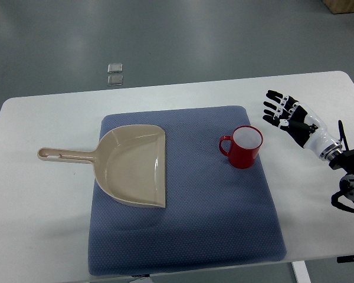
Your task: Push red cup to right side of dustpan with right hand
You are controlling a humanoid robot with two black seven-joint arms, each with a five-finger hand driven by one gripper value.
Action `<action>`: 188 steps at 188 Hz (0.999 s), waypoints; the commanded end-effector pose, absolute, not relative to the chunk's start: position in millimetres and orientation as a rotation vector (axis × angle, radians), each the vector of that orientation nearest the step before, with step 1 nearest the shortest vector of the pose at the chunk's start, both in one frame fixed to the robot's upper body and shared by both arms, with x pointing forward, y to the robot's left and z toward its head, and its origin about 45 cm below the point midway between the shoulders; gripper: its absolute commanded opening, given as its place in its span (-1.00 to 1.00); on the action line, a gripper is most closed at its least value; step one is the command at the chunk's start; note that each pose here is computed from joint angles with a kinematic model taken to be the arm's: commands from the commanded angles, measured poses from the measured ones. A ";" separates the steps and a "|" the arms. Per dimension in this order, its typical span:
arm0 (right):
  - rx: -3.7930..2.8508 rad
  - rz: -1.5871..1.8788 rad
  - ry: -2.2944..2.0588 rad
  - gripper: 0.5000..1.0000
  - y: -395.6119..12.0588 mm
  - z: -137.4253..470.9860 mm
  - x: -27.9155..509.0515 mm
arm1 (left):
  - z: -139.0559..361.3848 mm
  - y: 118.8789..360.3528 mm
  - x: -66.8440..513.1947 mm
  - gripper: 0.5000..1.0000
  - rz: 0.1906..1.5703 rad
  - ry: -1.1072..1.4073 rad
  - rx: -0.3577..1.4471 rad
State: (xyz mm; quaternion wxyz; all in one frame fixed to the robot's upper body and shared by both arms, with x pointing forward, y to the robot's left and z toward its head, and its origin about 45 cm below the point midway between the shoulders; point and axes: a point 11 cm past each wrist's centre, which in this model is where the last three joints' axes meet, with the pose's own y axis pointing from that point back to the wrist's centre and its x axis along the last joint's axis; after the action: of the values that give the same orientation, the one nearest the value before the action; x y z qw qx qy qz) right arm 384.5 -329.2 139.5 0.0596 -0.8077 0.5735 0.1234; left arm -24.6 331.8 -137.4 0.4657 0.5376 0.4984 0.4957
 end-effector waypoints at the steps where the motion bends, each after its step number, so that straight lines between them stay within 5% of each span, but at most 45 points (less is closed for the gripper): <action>1: -2.446 0.368 1.732 0.69 -329.0 140.2 384.6 | -137.5 331.0 -24.5 1.00 1.212 1.224 1.317; 188: -2.400 0.320 1.706 0.69 -322.6 150.1 391.4 | -137.1 335.0 -24.8 1.00 1.222 1.218 1.327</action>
State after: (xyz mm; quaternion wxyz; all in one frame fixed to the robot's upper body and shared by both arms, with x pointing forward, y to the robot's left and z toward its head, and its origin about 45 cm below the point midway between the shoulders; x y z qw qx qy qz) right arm 391.2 -324.0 149.1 0.0852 -0.8063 0.5751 0.1089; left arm -24.9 335.1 -137.1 0.4636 0.5405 0.4960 0.4970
